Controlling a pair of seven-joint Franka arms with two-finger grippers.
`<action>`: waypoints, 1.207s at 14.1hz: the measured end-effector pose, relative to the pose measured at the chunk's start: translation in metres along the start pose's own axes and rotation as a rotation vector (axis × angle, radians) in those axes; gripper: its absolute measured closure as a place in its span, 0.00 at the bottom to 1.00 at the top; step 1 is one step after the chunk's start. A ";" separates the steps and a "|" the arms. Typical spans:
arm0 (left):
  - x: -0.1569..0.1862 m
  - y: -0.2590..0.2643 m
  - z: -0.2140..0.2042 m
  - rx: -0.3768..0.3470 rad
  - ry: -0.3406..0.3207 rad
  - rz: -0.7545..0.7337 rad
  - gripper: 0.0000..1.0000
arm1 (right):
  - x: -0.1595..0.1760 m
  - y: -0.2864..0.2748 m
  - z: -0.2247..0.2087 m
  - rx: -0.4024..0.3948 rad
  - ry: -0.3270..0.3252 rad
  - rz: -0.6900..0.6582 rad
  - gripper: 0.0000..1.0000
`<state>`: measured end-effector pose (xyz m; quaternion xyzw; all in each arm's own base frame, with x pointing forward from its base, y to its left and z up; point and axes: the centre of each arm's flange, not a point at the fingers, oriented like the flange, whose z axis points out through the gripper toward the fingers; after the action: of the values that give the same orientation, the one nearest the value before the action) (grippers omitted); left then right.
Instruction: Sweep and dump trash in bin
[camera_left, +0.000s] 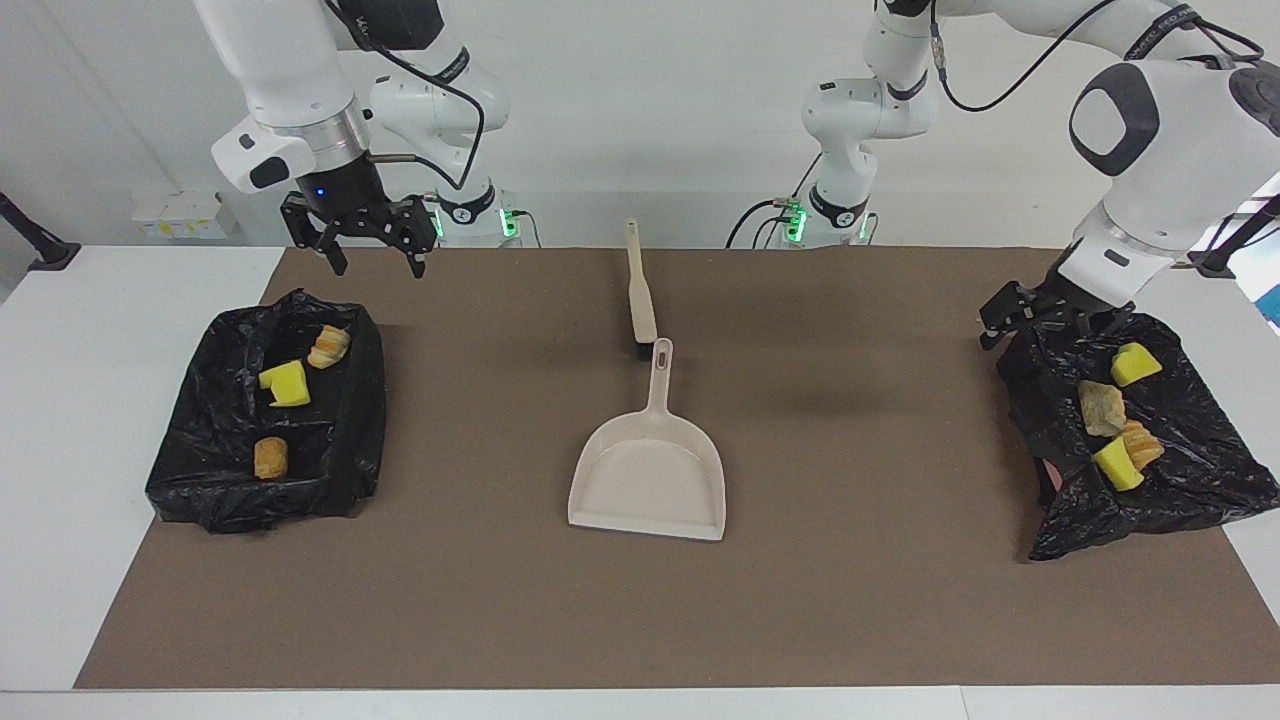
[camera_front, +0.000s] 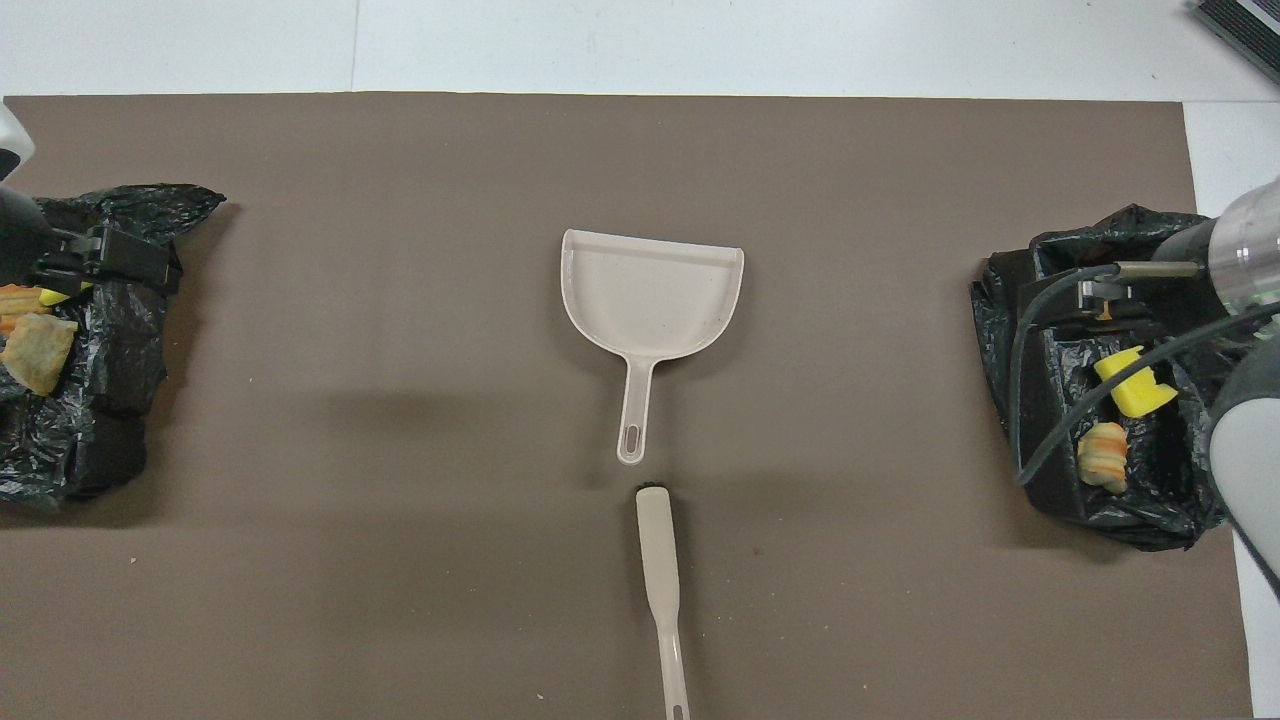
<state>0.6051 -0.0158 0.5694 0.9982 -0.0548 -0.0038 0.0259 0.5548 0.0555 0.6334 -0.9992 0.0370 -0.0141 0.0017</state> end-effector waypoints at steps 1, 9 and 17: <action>-0.004 0.005 -0.005 0.008 -0.007 0.007 0.00 | 0.000 0.000 0.000 0.000 0.000 0.000 0.00; -0.048 0.008 -0.042 0.012 0.010 0.002 0.00 | 0.000 0.000 0.000 0.000 0.000 0.000 0.00; -0.056 0.009 -0.045 0.037 -0.017 0.009 0.00 | 0.000 0.001 0.000 0.000 0.000 0.002 0.00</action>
<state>0.5493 -0.0166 0.6154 0.9981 -0.0597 -0.0114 0.0068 0.5549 0.0543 0.6334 -0.9992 0.0381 -0.0141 0.0016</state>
